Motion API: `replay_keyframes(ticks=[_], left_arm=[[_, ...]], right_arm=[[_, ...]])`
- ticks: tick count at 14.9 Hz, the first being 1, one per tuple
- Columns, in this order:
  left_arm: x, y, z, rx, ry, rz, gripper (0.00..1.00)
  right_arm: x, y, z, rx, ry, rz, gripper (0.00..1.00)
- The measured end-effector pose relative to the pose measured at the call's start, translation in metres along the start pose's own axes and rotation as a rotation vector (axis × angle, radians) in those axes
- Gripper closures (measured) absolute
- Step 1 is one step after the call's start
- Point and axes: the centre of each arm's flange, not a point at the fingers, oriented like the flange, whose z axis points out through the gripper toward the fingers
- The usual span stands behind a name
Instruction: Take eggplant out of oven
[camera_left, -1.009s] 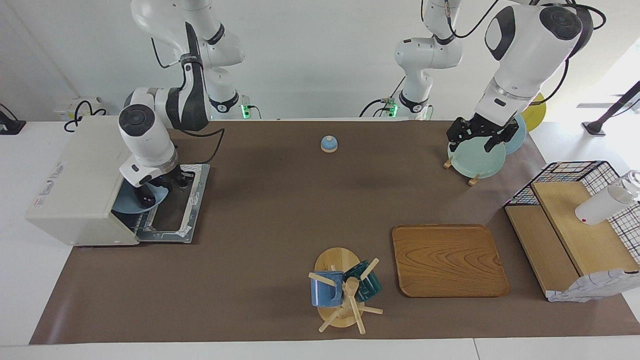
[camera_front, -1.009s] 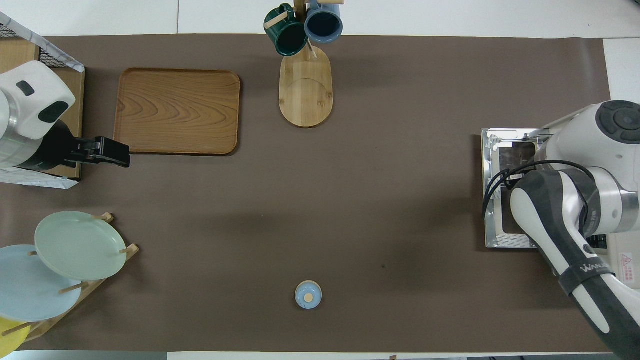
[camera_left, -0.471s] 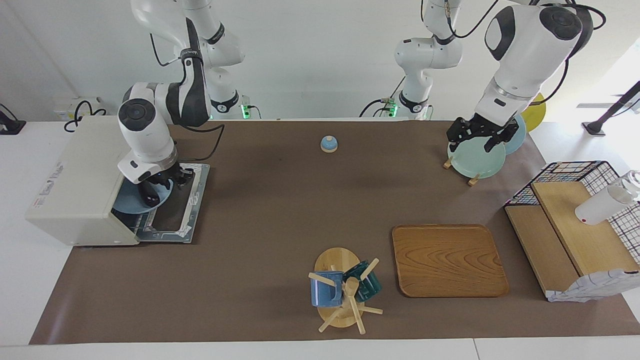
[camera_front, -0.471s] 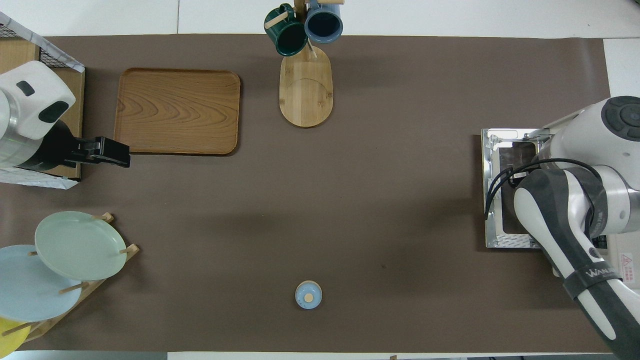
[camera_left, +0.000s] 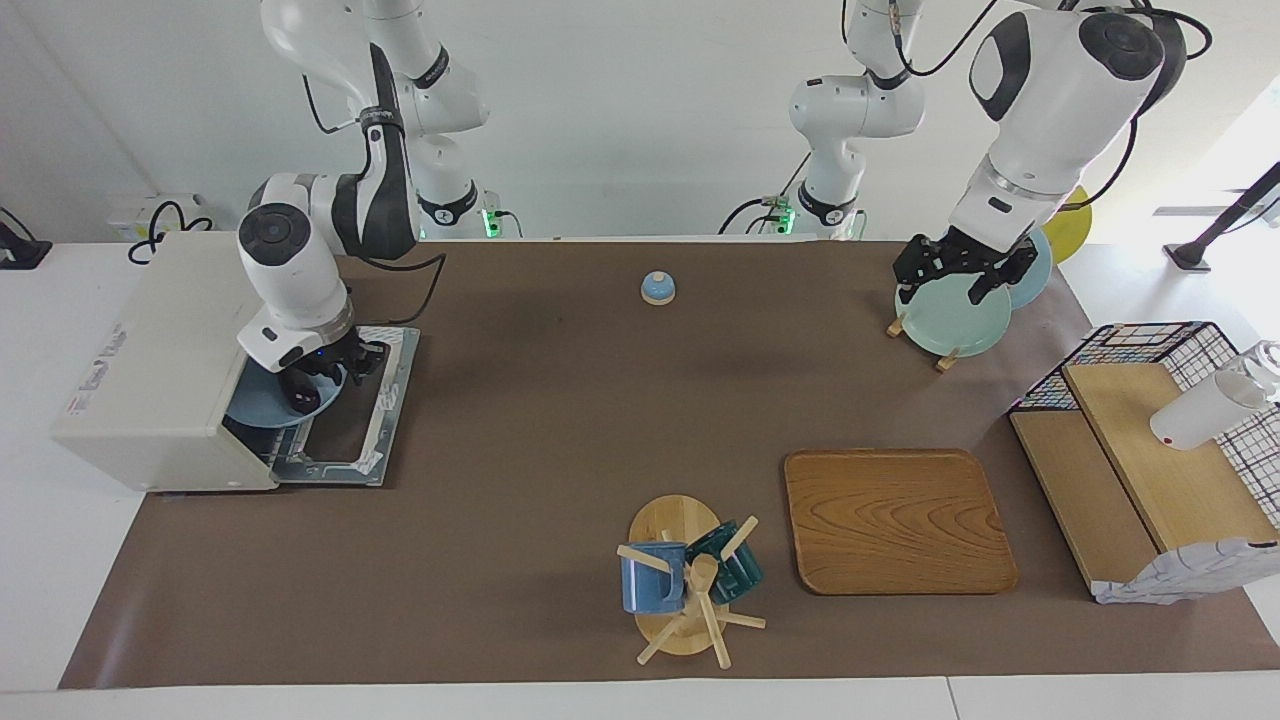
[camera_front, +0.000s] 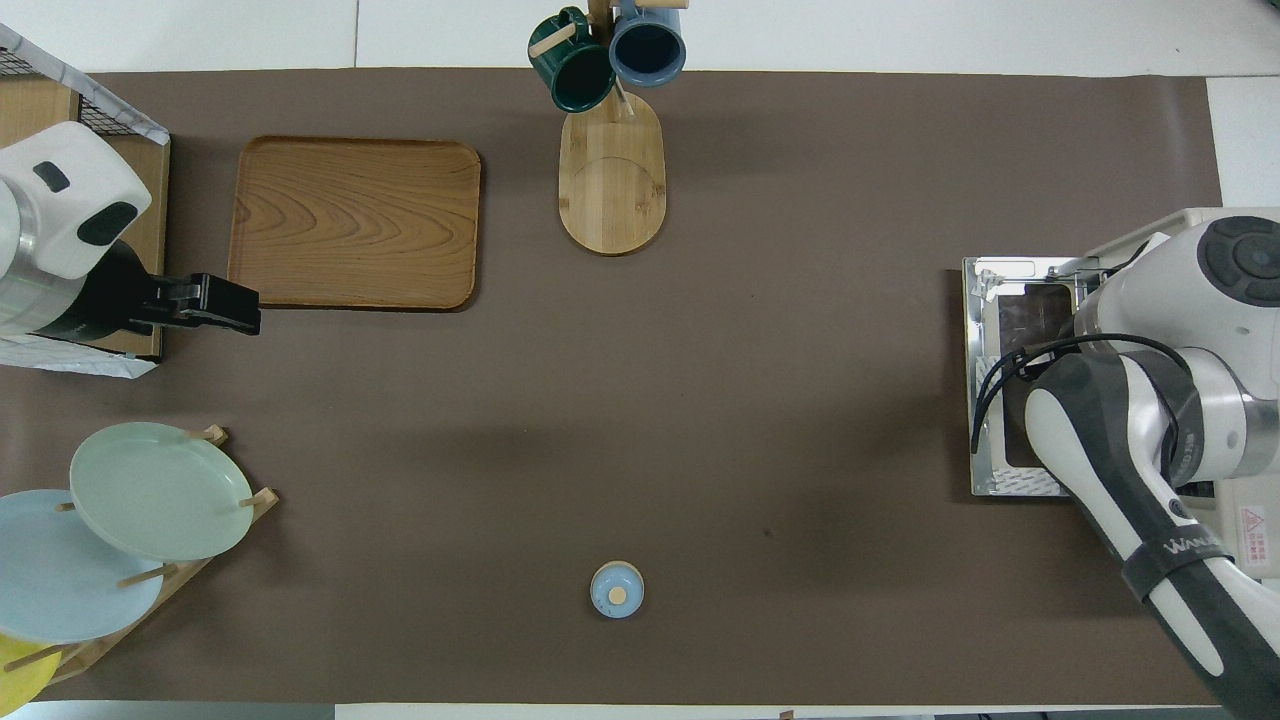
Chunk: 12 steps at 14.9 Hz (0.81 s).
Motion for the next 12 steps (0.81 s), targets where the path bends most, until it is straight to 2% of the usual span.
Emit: replay_keyframes(ticks=[1, 2, 5, 7, 10, 12], left_arm=[[0.0, 0.0, 0.0, 0.0, 0.0, 0.0, 0.0], [0.0, 0.0, 0.0, 0.0, 0.0, 0.0, 0.0], [0.0, 0.0, 0.0, 0.0, 0.0, 0.0, 0.0], [0.0, 0.0, 0.0, 0.0, 0.0, 0.0, 0.0], [0.0, 0.001, 0.0, 0.0, 0.0, 0.001, 0.0], [0.0, 0.001, 0.0, 0.0, 0.0, 0.001, 0.0]], right_arm=[[-0.001, 0.0, 0.001, 0.0, -0.001, -0.013, 0.91], [-0.002, 0.0, -0.002, -0.003, -0.001, -0.016, 0.97], [-0.002, -0.006, -0.012, -0.065, 0.011, -0.08, 0.97], [0.004, -0.033, -0.022, -0.08, 0.032, -0.131, 0.97], [0.018, -0.107, -0.059, -0.052, 0.084, -0.135, 0.97], [0.02, -0.176, -0.085, -0.022, 0.085, -0.101, 0.97]])
